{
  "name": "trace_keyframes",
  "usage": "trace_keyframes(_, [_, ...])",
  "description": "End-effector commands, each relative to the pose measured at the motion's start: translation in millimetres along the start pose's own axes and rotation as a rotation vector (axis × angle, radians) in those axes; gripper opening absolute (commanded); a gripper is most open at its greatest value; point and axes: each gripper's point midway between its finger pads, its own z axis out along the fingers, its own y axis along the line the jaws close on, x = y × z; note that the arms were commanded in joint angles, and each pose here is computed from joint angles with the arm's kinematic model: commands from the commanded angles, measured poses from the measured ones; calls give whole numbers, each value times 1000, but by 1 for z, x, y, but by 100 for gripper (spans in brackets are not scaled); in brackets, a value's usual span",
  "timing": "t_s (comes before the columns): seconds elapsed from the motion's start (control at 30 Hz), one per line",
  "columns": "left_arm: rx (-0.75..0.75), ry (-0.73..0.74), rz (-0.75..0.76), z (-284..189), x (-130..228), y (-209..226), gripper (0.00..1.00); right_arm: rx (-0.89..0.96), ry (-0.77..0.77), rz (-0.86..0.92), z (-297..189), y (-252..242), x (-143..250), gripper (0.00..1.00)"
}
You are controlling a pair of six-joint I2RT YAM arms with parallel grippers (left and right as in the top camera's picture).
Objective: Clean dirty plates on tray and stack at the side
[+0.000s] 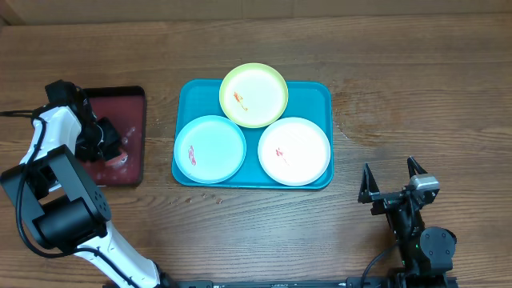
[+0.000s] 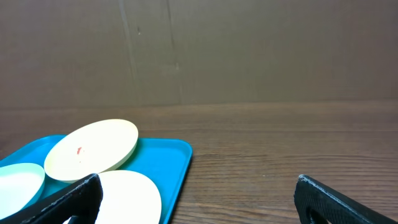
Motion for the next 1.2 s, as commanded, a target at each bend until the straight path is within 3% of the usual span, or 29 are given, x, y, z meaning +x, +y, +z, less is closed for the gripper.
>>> trace_keyframes(0.0, [-2,-5,15,-1,-6,1,10,9,-4,7,0,-2,2,100])
trace_keyframes(0.03, [-1,-7,12,-4,-8,1,4,9,-4,7,0,-2,2,100])
trace_keyframes(0.23, [18,-40,-10,-47,-34,-7,4,9,-4,7,0,-2,2,100])
trace_keyframes(0.53, [215,-128,7,-141,-68,-47,4,9,-4,7,0,-2,2,100])
trace_keyframes(0.6, [222,-116,10,-142,-64,-49,4,9,-4,7,0,-2,2,100])
trace_keyframes(0.73, [51,-52,19,-95,-45,-25,4,9,-4,7,0,-2,2,100])
trace_keyframes(0.9, [54,18,11,-56,-21,-23,4,9,-4,7,0,-2,2,100])
trace_keyframes(1.17, [146,-30,25,-150,-29,-44,4,9,-4,7,0,-2,2,100])
